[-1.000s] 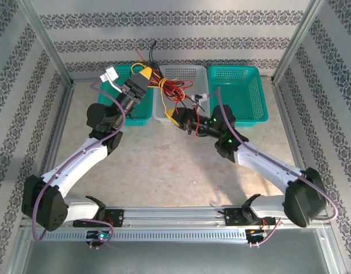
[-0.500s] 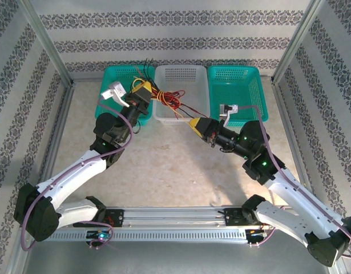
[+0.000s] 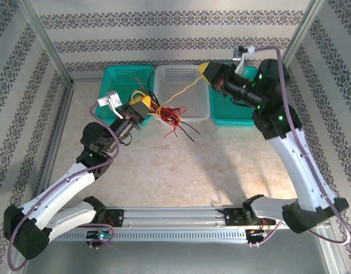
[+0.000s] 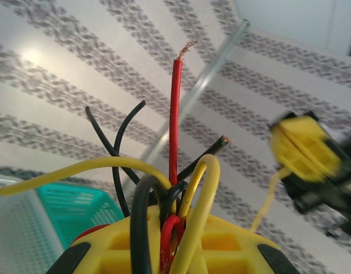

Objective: Untangle the cables
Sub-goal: Untie the cable.

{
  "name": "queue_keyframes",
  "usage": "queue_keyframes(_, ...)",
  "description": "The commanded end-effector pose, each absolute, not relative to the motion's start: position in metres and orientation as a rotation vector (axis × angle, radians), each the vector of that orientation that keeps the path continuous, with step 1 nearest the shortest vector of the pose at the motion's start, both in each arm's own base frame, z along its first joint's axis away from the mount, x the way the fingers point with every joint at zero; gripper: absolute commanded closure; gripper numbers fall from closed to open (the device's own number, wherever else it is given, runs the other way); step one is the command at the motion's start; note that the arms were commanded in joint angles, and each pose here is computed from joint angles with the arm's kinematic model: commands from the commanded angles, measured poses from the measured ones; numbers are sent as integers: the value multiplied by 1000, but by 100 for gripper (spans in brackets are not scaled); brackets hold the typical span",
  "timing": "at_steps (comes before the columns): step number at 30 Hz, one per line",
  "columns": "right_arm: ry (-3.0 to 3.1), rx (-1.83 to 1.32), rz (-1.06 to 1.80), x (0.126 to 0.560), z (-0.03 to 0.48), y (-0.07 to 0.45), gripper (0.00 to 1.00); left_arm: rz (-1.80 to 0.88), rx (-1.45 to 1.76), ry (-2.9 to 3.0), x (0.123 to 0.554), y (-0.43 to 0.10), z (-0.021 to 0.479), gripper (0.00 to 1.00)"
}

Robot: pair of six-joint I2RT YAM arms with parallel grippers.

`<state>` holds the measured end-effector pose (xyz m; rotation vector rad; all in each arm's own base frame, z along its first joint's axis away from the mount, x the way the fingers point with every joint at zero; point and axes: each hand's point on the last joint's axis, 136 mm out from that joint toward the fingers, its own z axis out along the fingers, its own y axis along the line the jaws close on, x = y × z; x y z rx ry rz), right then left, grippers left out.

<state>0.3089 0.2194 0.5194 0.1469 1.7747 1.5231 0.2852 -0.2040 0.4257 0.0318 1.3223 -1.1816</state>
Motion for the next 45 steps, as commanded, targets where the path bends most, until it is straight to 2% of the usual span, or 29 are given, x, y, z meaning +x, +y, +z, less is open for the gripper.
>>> queue_keyframes(1,1719,95,1462,330,541,210,100,-1384,101,1345,263,-218,429,100)
queue_keyframes(5,1776,134,1457,379,520,215,100,-1493,80,1223,248,-211,462,100)
queue_keyframes(10,1881,129,1505,429,470,246,100,-1686,89,1044,241,-212,511,100)
queue_keyframes(18,1963,169,1569,451,400,287,100,-1726,115,818,241,-202,576,100)
queue_keyframes(24,2036,184,1618,423,351,320,100,-1641,48,661,261,-177,601,100)
queue_keyframes(29,2054,212,1666,374,324,337,100,-1559,-27,608,296,-161,603,100)
queue_keyframes(39,2097,201,1677,287,310,324,100,-1180,-180,883,367,-158,529,100)
queue_keyframes(45,2086,113,1634,241,339,312,100,-1064,-277,988,392,-149,475,100)
